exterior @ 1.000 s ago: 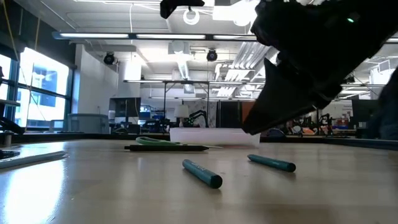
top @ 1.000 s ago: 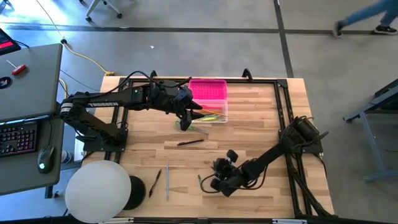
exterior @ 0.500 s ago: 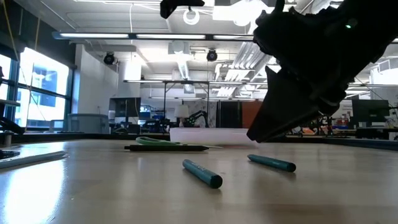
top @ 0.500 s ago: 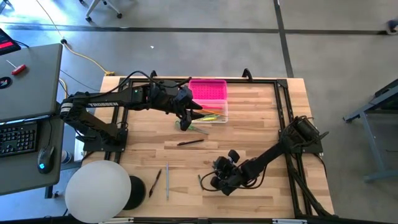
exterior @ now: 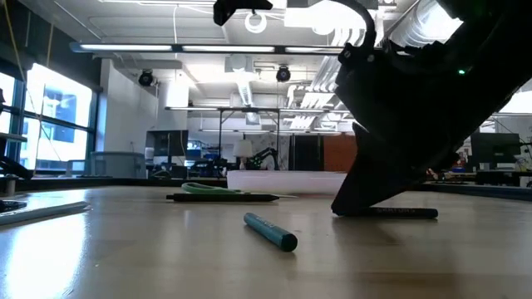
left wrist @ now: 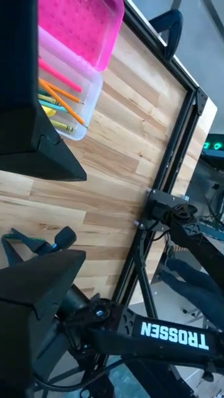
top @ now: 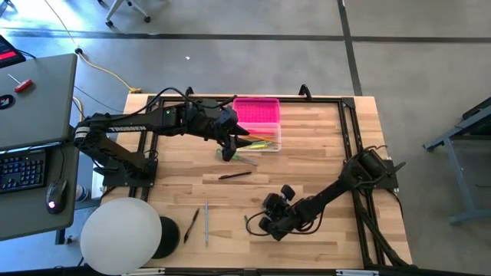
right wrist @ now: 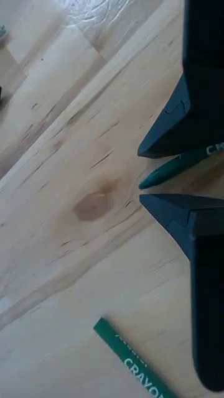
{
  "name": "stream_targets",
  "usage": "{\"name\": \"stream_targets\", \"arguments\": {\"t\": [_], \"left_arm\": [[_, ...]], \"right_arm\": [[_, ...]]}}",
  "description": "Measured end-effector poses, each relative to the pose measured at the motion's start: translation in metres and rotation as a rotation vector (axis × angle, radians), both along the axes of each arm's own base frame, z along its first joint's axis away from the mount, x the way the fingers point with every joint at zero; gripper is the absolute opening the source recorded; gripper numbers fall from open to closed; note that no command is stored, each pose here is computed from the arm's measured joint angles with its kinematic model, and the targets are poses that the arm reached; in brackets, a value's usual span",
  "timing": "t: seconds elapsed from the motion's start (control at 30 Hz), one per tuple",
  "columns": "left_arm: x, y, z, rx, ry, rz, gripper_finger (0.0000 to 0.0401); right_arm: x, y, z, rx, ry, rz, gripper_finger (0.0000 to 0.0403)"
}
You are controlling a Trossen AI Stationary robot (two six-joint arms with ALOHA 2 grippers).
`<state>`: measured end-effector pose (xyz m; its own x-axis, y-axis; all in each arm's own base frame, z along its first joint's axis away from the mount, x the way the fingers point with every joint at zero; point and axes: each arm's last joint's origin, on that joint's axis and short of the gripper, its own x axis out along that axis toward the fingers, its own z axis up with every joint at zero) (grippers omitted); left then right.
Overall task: Pick & place school supplies into a supply box
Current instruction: Put the right dark green crayon into the supply box
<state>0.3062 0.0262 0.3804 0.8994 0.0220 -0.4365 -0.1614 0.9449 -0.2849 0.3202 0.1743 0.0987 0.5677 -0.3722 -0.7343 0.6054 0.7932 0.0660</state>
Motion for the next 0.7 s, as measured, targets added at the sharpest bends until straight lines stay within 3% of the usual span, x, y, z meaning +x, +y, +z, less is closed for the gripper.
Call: {"name": "stream_targets", "arguments": {"t": [0.37, 0.5, 0.6, 0.7], "left_arm": [[0.000, 0.000, -0.001, 0.016, 0.007, -0.008, 0.0223], [-0.001, 0.000, -0.002, 0.015, 0.017, -0.008, 0.0223], [-0.001, 0.000, -0.003, 0.014, 0.028, -0.008, 0.0223], [-0.001, 0.000, -0.002, 0.014, 0.027, -0.008, 0.0223]], "right_arm": [[-0.010, -0.004, -0.008, -0.210, 0.179, 0.253, 0.0008], [-0.023, -0.007, -0.024, -0.202, 0.139, 0.258, 0.0015], [-0.032, -0.008, -0.033, -0.141, 0.036, 0.191, 0.0035], [-0.043, -0.005, -0.040, -0.142, -0.053, 0.205, 0.0052]]}}
